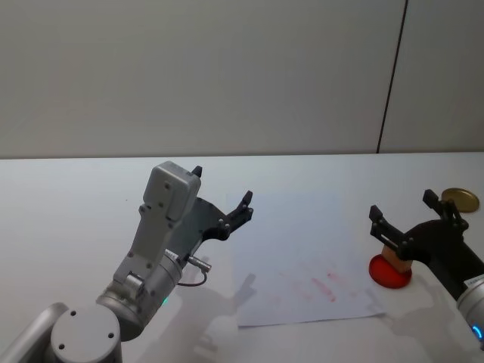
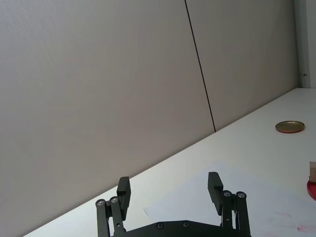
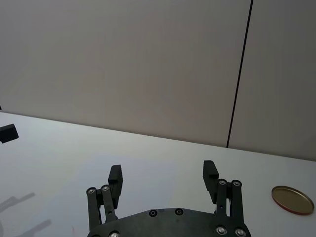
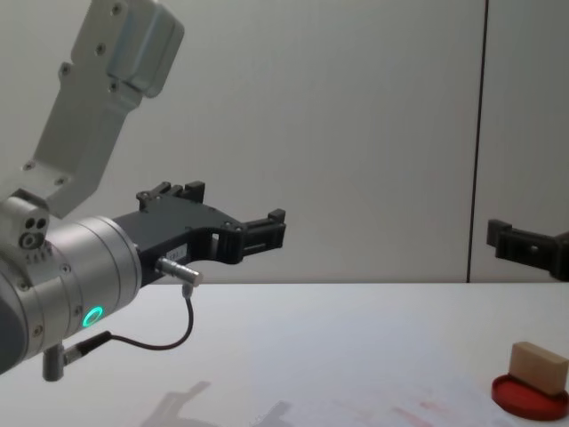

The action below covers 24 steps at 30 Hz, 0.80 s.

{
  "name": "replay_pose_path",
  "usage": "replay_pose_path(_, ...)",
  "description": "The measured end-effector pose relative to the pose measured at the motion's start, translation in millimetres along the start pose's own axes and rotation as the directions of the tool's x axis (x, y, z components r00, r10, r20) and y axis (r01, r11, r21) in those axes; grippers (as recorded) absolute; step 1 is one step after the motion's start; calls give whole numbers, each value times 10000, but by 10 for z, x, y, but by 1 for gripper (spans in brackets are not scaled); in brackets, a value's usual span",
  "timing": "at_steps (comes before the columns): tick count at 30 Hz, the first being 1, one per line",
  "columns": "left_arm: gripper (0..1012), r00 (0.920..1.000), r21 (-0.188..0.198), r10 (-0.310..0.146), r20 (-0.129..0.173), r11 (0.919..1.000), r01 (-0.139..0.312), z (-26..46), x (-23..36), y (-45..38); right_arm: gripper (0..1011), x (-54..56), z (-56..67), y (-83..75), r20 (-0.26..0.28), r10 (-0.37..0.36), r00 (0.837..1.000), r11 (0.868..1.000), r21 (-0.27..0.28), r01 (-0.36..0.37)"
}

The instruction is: Use the one hand to pick up the stamp and affix it onto the A4 paper.

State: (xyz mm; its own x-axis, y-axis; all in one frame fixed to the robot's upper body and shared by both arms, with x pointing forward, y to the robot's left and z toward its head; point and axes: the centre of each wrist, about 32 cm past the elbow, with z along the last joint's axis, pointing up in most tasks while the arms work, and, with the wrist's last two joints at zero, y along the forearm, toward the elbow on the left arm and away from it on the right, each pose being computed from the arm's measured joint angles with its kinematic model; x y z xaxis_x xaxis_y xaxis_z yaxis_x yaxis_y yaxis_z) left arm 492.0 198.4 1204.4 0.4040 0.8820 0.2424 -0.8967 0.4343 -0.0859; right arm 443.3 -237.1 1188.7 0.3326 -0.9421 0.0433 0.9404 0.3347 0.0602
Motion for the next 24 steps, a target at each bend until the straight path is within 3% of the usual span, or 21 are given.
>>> replay_pose_path(24, 993, 10000, 0, 0, 0, 10000, 0, 0, 0, 0, 1001, 5, -3, 2, 3, -3, 10000, 10000, -16, 3)
